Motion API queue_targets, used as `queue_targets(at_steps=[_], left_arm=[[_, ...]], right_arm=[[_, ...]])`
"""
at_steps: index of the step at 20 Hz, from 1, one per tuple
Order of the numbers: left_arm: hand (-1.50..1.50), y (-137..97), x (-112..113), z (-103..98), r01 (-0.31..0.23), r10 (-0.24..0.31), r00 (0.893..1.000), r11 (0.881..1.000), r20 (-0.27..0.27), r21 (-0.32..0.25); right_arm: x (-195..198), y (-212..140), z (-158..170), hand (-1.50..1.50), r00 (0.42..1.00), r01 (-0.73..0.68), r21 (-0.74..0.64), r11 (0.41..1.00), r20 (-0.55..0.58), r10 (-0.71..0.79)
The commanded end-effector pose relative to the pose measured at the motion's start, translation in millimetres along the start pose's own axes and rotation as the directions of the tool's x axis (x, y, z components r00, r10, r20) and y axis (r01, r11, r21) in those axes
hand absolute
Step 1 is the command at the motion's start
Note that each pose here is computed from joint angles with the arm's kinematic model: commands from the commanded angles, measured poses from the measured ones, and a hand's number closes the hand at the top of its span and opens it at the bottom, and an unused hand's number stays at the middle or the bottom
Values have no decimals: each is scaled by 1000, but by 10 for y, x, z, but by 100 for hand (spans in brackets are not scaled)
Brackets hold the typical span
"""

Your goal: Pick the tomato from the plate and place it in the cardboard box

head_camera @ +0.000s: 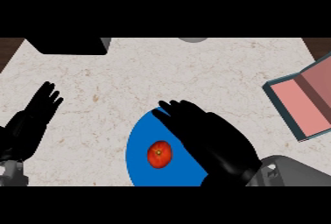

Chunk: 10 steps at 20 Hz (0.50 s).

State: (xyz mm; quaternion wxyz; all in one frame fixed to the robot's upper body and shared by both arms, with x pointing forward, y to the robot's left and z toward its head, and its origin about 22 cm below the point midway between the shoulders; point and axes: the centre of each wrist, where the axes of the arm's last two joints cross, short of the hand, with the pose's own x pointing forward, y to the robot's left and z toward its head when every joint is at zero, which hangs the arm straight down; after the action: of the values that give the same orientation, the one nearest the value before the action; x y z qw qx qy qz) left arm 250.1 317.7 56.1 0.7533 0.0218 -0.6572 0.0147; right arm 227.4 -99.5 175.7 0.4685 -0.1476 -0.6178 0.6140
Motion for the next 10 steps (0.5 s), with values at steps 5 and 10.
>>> queue_targets(at_steps=[5,10], left_arm=[[0,106,48,-30,-11,11,1000,1000,6,2],[0,21,74,-38,-6,5,1000,1000,2,25]], right_arm=[[499,-28,-232,-150,989,17,180,984,-145,10],[463,-106,-423,-150,981,-9,226,974,-189,52]])
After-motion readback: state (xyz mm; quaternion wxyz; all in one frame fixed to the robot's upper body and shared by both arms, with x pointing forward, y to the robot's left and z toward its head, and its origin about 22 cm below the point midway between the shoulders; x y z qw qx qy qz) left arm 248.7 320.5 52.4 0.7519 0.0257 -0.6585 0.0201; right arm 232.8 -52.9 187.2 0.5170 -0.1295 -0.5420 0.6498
